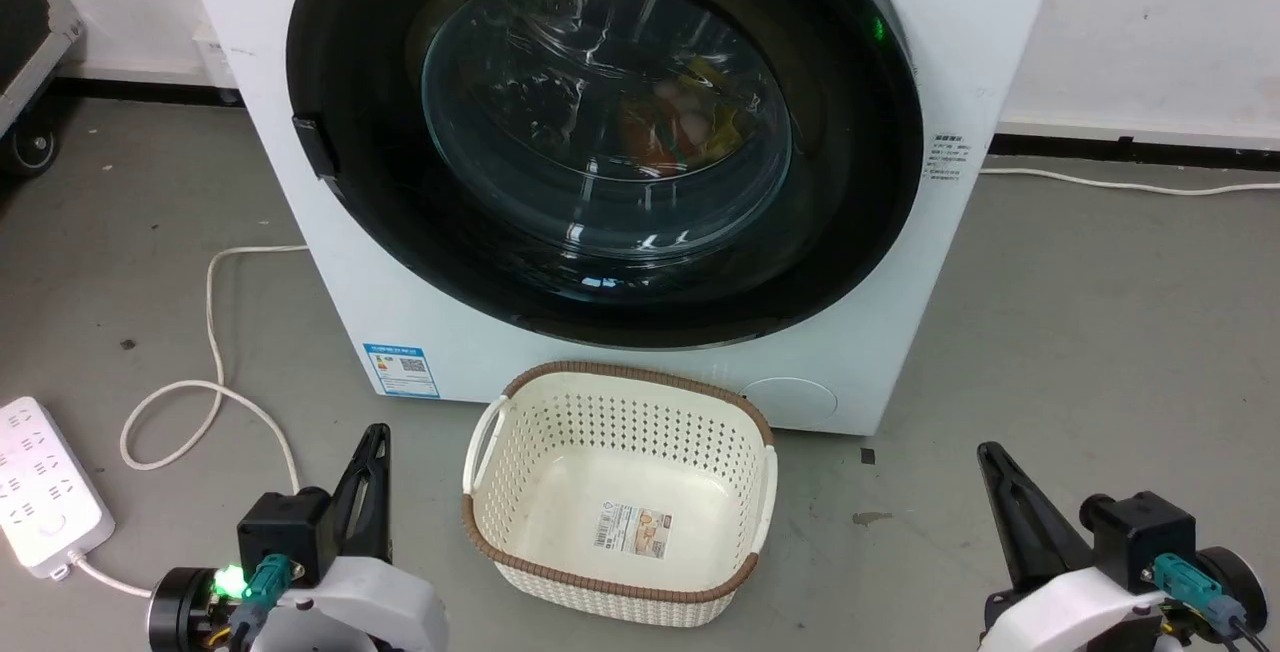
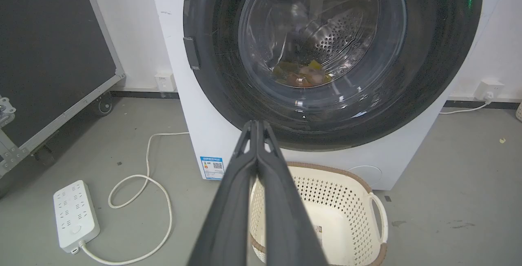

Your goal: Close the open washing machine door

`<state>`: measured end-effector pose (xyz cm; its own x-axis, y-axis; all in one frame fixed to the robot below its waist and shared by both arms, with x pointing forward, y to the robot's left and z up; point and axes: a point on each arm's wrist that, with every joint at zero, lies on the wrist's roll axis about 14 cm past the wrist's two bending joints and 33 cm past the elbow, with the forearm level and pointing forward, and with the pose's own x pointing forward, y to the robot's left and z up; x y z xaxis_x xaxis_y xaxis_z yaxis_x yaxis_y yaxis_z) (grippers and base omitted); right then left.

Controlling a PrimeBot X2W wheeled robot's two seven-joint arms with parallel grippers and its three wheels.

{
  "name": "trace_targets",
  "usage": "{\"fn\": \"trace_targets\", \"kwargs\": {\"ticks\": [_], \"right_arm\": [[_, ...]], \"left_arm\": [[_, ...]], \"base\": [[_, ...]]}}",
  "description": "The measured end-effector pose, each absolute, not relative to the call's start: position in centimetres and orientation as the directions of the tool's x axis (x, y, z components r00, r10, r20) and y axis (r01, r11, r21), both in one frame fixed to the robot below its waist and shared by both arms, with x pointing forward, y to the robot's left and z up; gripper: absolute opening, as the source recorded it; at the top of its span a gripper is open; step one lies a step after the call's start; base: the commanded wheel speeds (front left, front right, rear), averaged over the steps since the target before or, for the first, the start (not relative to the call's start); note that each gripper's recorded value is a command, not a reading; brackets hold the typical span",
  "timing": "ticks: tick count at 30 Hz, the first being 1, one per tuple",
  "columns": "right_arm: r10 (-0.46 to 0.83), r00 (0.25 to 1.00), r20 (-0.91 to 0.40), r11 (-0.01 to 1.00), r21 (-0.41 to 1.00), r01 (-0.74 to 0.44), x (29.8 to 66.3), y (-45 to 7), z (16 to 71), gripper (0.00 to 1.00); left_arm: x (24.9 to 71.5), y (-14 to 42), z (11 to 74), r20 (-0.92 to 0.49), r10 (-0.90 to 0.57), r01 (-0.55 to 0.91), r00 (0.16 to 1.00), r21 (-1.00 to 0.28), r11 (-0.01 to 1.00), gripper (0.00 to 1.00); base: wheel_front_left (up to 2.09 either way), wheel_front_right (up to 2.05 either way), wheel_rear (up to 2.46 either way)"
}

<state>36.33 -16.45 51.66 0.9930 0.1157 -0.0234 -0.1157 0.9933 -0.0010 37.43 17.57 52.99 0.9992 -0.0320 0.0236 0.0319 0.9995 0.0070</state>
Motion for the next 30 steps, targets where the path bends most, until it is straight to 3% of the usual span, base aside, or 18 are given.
{"fn": "trace_targets", "kwargs": {"ticks": [30], "right_arm": [[0.129,0.991,-0.026,0.991,-0.039,-0.130,36.82,-16.00,52.03,0.00]], "left_arm": [[37.35,17.79,52.79,0.000,0.003,-0.003,1.000,0.049,0.999,0.00]], "base": [[0.00,0.00,0.00]]}}
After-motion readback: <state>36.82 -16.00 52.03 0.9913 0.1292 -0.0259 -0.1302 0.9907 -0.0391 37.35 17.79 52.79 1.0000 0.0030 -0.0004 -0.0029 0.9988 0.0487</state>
